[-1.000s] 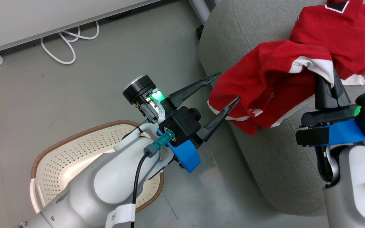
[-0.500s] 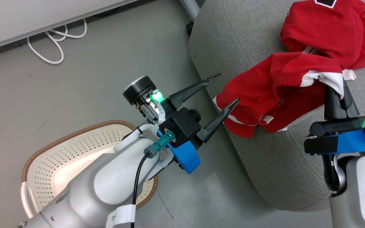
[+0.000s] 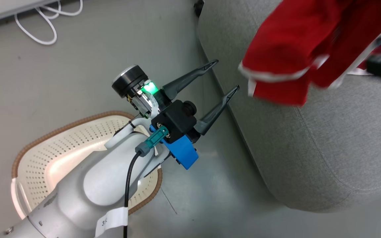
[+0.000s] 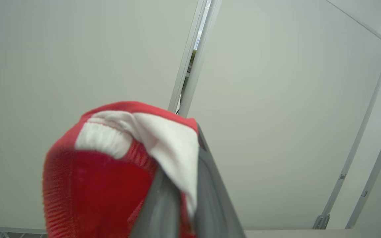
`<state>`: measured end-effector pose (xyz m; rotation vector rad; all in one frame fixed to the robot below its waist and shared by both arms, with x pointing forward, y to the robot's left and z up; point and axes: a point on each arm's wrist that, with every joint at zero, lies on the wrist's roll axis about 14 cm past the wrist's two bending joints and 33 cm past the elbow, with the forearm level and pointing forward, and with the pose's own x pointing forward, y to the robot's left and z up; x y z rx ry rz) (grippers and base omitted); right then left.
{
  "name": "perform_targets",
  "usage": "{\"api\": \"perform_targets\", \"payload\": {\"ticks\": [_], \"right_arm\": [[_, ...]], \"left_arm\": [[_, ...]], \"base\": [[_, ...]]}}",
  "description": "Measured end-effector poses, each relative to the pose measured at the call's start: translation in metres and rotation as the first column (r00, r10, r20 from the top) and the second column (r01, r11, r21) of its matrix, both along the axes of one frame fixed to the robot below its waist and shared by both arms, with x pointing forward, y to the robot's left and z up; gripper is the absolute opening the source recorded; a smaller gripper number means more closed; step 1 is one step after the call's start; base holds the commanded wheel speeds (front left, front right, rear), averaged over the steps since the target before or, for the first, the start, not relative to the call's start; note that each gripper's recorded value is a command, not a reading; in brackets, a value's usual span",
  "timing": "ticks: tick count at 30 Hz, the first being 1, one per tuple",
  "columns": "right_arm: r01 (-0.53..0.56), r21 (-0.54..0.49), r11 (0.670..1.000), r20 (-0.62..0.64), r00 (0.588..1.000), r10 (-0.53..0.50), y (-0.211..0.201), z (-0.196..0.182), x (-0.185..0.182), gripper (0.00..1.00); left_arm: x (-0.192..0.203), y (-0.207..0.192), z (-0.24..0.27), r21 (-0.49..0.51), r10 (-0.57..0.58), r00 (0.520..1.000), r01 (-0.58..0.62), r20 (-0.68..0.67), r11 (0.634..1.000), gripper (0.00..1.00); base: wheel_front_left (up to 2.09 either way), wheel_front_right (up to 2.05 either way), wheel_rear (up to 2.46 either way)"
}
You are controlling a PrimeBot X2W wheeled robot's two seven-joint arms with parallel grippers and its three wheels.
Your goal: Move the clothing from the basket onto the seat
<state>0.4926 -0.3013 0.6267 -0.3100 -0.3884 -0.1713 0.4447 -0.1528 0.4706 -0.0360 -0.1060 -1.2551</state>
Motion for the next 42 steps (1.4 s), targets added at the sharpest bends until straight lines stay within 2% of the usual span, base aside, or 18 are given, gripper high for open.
{"api": "perform_targets", "payload": {"ticks": [6, 9, 12, 17, 21, 22, 24, 33, 42], "right_arm": [[0.121, -0.14, 0.983, 0.204, 0.975, -0.091, -0.044, 0.082, 0.018, 0.0], [0.205, -0.18, 0.962, 0.259, 0.953, -0.154, -0.073, 0.106, 0.018, 0.0], [0.288, -0.197, 0.937, 0.271, 0.935, -0.231, -0.106, 0.113, 0.015, 0.0], [0.393, -0.192, 0.899, 0.166, 0.916, -0.364, -0.154, 0.073, 0.016, 0.0], [0.432, -0.214, 0.876, 0.003, 0.897, -0.442, -0.179, 0.01, 0.019, 0.0], [0.447, -0.212, 0.869, -0.059, 0.882, -0.467, -0.187, -0.016, 0.02, 0.0], [0.461, -0.199, 0.865, -0.121, 0.864, -0.489, -0.193, -0.044, 0.019, 0.0], [0.486, -0.131, 0.864, -0.339, 0.797, -0.5, -0.19, -0.145, 0.006, 0.0], [0.497, -0.089, 0.863, -0.424, 0.765, -0.484, -0.185, -0.181, -0.002, 0.0]], "left_arm": [[0.015, 0.004, -0.02, -0.002, 0.007, 1.0, -0.007, -0.016, 1.0, 1.0], [0.022, 0.007, -0.033, 0.002, 0.015, 1.0, -0.015, -0.027, 1.0, 1.0], [0.031, 0.01, -0.044, 0.002, 0.022, 0.999, -0.022, -0.031, 1.0, 1.0], [0.043, 0.01, -0.057, -0.015, 0.021, 0.999, -0.022, -0.036, 1.0, 1.0], [0.047, 0.009, -0.07, -0.023, 0.013, 0.999, -0.014, -0.042, 1.0, 1.0], [0.047, 0.008, -0.079, -0.02, 0.007, 0.999, -0.008, -0.054, 1.0, 1.0], [0.047, 0.009, -0.086, -0.019, 0.002, 0.998, -0.003, -0.061, 1.0, 1.0], [0.047, 0.01, -0.106, -0.006, -0.011, 0.996, 0.011, -0.085, 1.0, 1.0], [0.047, 0.013, -0.108, 0.005, -0.012, 0.996, 0.013, -0.083, 1.0, 1.0]], "base": [[0.0, 0.0, 0.0], [0.0, 0.0, 0.0], [0.0, 0.0, 0.0], [0.0, 0.0, 0.0], [0.0, 0.0, 0.0], [0.0, 0.0, 0.0], [0.0, 0.0, 0.0], [0.0, 0.0, 0.0], [0.0, 0.0, 0.0]]}}
